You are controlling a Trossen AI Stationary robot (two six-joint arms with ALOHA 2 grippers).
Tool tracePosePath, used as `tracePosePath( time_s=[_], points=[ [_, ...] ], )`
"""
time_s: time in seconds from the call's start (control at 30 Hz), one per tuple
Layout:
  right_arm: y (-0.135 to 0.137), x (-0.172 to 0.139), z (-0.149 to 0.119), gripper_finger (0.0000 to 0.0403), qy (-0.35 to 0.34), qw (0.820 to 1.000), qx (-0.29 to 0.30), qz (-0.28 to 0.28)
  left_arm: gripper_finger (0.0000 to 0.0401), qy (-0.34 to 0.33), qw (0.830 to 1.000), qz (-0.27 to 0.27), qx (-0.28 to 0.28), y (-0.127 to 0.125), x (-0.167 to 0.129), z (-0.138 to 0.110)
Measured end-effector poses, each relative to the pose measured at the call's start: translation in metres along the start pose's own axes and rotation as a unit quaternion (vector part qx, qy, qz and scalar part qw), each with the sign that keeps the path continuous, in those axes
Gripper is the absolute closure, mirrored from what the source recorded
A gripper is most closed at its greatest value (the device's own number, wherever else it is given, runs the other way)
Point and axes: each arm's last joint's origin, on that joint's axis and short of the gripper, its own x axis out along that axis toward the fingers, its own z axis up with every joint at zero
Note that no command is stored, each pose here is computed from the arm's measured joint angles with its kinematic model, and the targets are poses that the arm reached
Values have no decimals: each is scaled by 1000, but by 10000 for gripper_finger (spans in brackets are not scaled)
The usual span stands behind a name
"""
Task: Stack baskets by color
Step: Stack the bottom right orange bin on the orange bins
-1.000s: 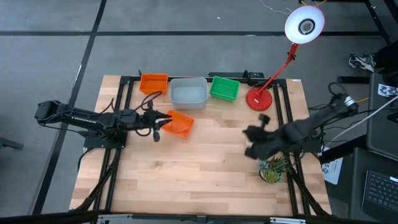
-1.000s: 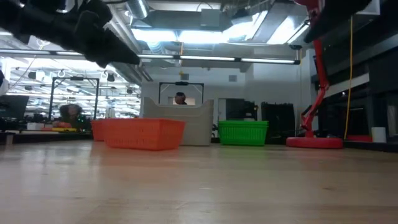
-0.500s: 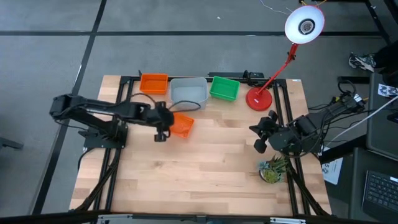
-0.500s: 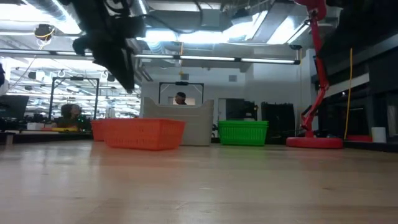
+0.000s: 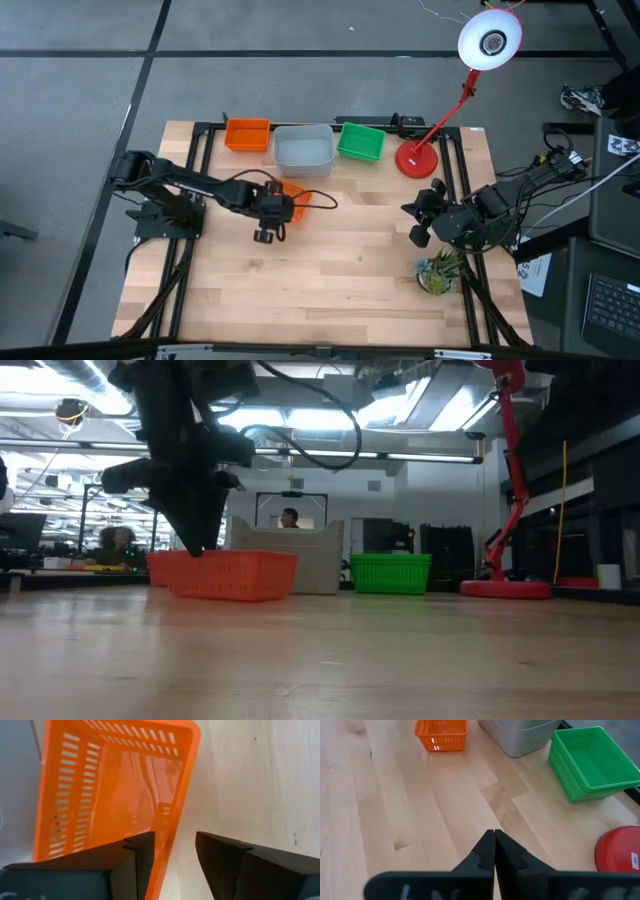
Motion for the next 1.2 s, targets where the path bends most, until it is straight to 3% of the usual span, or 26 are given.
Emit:
tracePosePath(
  time_s=[0.27,0.33,0.4,0.47,0.73,0.97,1.1,1.2],
  points=[
    [0,0,0,403,1,1000,-2,-1,272,47,999,12,8,-5,37,1],
    [0,0,0,403,1,1000,-1,-1,301,65,998,9,15,-8,44,-2],
    [0,0,0,403,2,1000,-2,-2,358,78,997,4,9,-12,46,-4],
    [0,0,-1,403,3,1000,-4,-3,387,96,995,3,-18,-15,43,-7],
    [0,0,-1,403,4,1000,3,-4,401,133,986,36,-91,-13,-23,-10],
    [0,0,-1,403,5,1000,-9,-1,401,144,952,133,-234,21,-81,-45],
    [0,0,-1,403,5,1000,-29,-1,401,143,920,151,-333,57,-85,-58],
    [0,0,-1,403,4,1000,-29,0,401,153,910,163,-348,88,-80,-68]
  ],
)
